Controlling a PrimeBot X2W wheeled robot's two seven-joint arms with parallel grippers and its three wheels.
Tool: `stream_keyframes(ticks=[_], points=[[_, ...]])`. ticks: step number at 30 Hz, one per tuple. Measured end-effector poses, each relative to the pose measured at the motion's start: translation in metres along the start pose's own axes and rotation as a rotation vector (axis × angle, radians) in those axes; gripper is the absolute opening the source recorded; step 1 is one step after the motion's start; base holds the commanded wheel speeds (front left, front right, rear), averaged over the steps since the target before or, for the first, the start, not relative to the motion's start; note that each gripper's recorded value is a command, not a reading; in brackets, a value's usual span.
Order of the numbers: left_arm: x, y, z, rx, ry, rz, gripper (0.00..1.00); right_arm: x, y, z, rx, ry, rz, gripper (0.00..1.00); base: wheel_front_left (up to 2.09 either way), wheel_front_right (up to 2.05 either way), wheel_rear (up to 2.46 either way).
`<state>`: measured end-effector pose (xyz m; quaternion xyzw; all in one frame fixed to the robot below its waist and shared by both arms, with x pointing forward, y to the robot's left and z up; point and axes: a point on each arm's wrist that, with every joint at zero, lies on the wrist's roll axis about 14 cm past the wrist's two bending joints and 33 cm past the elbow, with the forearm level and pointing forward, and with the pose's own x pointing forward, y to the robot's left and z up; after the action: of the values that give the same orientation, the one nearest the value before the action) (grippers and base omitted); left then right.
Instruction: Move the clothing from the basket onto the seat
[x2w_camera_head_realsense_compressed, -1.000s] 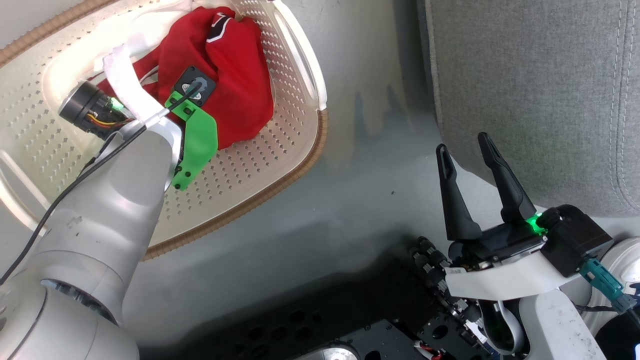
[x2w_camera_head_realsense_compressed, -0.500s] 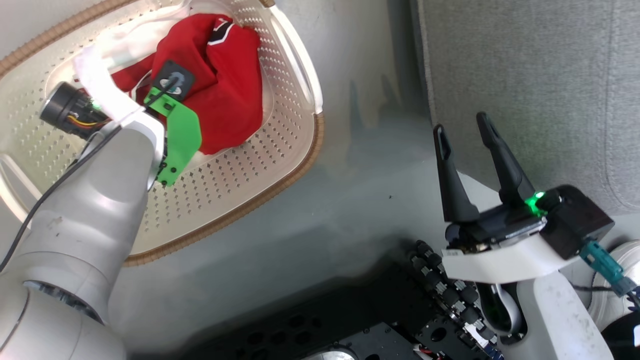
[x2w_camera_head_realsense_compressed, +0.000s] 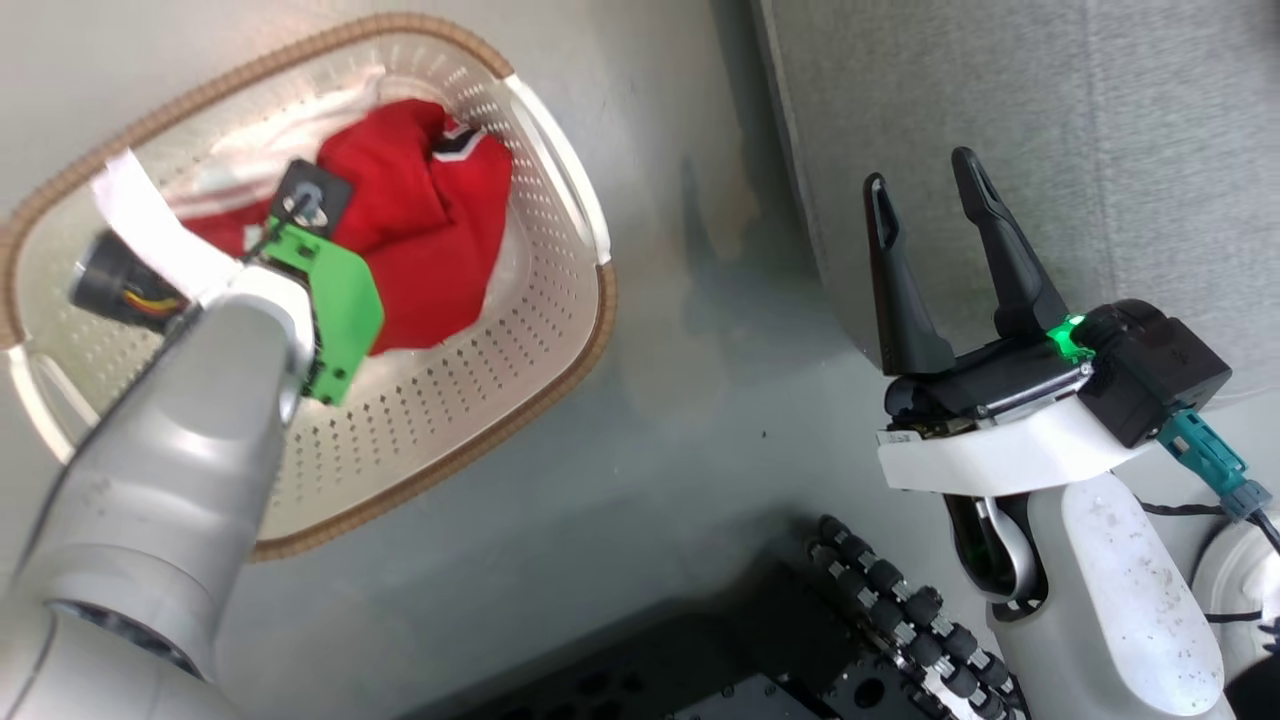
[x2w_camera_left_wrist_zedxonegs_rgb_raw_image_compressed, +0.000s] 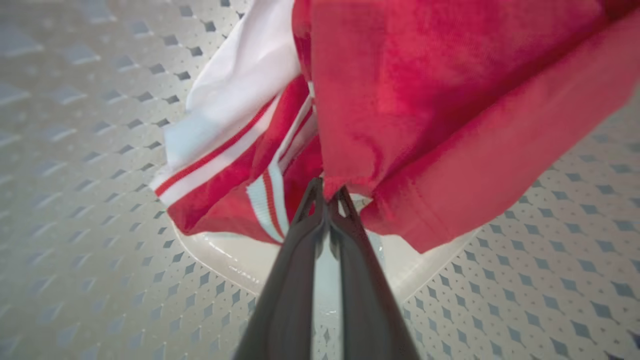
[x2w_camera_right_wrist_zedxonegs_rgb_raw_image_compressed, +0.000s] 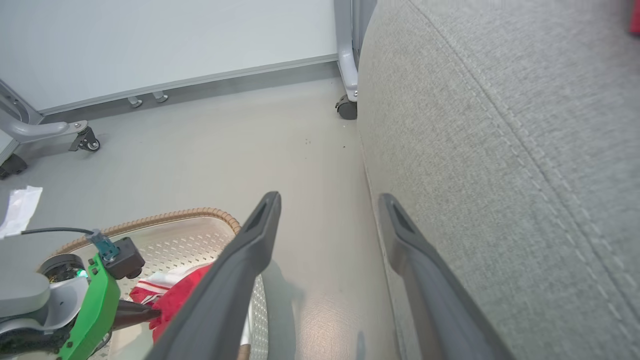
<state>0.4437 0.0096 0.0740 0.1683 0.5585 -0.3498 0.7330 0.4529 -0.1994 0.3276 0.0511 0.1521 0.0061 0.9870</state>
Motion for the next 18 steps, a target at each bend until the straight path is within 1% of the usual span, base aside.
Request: stream_keyframes(ticks=[4, 11, 18], points=[[-0.019, -0.015, 0.007, -0.056, -0.045, -0.02, 0.0, -0.006, -0.002, 0.014, -0.015, -0.026, -0.009, 1.0, 0.0, 0.0, 0.0], [-0.063, -0.022, 0.004, -0.099, -0.106, 0.011, 0.0, -0.022, 0.003, 0.04, -0.021, -0.081, -0.002, 1.0, 0.0, 0.0, 0.0], [-0.112, -0.029, 0.019, -0.118, -0.256, 0.059, 0.0, -0.045, 0.012, 0.065, -0.019, -0.135, 0.013, 1.0, 0.0, 0.0, 0.0]])
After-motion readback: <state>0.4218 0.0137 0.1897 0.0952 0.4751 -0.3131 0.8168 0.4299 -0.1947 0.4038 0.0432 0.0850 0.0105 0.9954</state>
